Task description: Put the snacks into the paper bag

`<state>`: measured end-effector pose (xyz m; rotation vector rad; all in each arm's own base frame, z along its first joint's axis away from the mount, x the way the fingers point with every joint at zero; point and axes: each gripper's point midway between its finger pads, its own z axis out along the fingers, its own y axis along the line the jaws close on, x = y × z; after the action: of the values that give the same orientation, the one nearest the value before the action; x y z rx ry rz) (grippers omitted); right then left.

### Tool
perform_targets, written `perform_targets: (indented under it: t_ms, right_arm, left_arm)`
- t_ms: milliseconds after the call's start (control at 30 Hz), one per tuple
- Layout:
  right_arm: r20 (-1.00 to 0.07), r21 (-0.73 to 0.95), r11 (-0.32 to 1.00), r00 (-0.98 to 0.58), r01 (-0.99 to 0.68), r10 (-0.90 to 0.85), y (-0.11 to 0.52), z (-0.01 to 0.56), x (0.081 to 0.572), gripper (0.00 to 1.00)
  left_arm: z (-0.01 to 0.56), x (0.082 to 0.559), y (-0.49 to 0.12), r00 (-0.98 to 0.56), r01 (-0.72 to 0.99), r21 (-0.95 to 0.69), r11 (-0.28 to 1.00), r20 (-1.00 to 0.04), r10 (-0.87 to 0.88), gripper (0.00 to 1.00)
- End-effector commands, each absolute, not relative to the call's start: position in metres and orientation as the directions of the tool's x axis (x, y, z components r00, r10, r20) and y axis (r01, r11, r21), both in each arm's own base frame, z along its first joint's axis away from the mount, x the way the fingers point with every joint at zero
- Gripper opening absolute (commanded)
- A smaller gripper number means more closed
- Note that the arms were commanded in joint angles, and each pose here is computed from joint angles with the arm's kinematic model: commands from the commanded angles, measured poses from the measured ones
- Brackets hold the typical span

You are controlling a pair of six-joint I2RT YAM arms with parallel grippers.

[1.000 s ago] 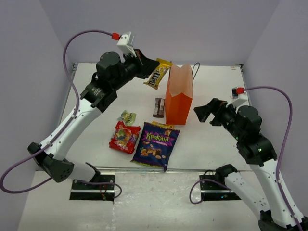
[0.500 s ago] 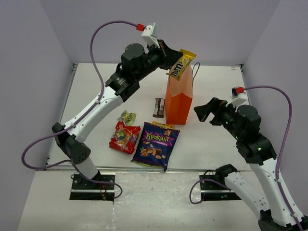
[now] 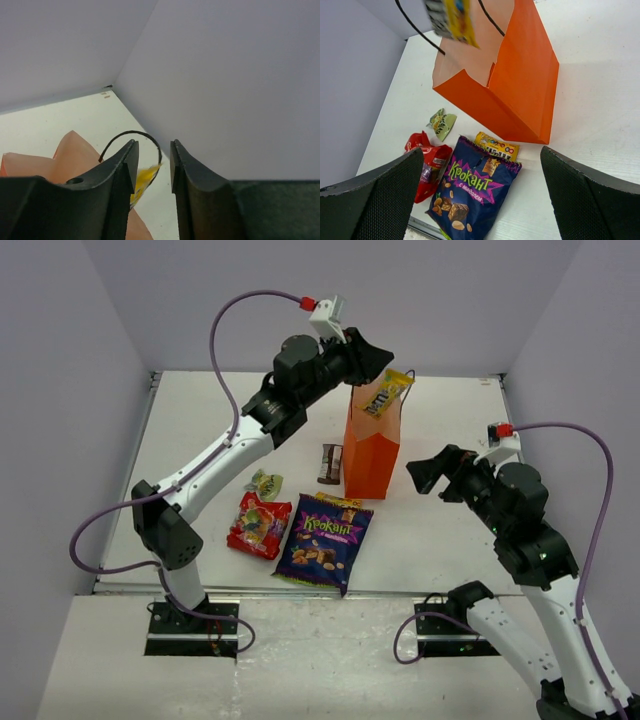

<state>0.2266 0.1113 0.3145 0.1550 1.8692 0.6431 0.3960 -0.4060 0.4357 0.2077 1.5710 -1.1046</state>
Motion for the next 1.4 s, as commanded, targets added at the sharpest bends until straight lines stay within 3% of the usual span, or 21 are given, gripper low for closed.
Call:
perform_targets:
  t_ms: [0,167,367,500,567,733,900,1133,1367]
  right_arm:
    - [-0.837,0.497,0.845,-0.366,-0.196,0.407,0.108,0.325,0.225,0.99]
    - [-0.837,0.497,0.845,-0.365,-0.197,0.407,0.108,0.326,0.225,0.99]
    - [-0.838,0.492,0.848,-0.369,-0.196,0.402,0.107,0.324,0.223,0.99]
    - [-0.843,0.486,0.851,-0.365,-0.2,0.396,0.106,0.325,0.221,0.99]
    - [-0.845,0.481,0.853,-0.364,-0.203,0.391,0.106,0.324,0.22,0.99]
    - [-0.844,0.477,0.85,-0.387,-0.224,0.372,0.111,0.32,0.219,0.99]
    - [-0.84,0.478,0.846,-0.404,-0.237,0.362,0.114,0.316,0.218,0.99]
    - [-0.832,0.492,0.832,-0.42,-0.258,0.362,0.12,0.315,0.217,0.99]
    - [-0.821,0.509,0.816,-0.439,-0.274,0.364,0.126,0.313,0.217,0.99]
  left_arm:
    - [0.479,0.387,-0.4,-0.259,0.697,-0.512,0.502,-0.833,-0.489,0.38]
    - [0.489,0.377,-0.391,-0.222,0.719,-0.473,0.509,-0.85,-0.477,0.41]
    - [0.508,0.34,-0.353,-0.153,0.74,-0.389,0.548,-0.892,-0.426,0.59]
    - [0.48,0.326,-0.317,-0.181,0.659,-0.373,0.653,-0.921,-0.344,0.74]
    - [0.452,0.318,-0.298,-0.233,0.607,-0.364,0.707,-0.931,-0.28,0.85]
    - [0.373,0.305,-0.25,-0.389,0.428,-0.327,0.843,-0.908,-0.154,1.0]
    - [0.261,0.283,-0.198,-0.614,0.277,-0.369,0.887,-0.778,-0.132,1.0]
    - [0.192,0.258,-0.133,-0.667,0.079,-0.421,0.904,-0.696,-0.266,1.0]
    - [0.136,0.243,-0.119,-0.711,-0.004,-0.507,0.862,-0.604,-0.359,1.0]
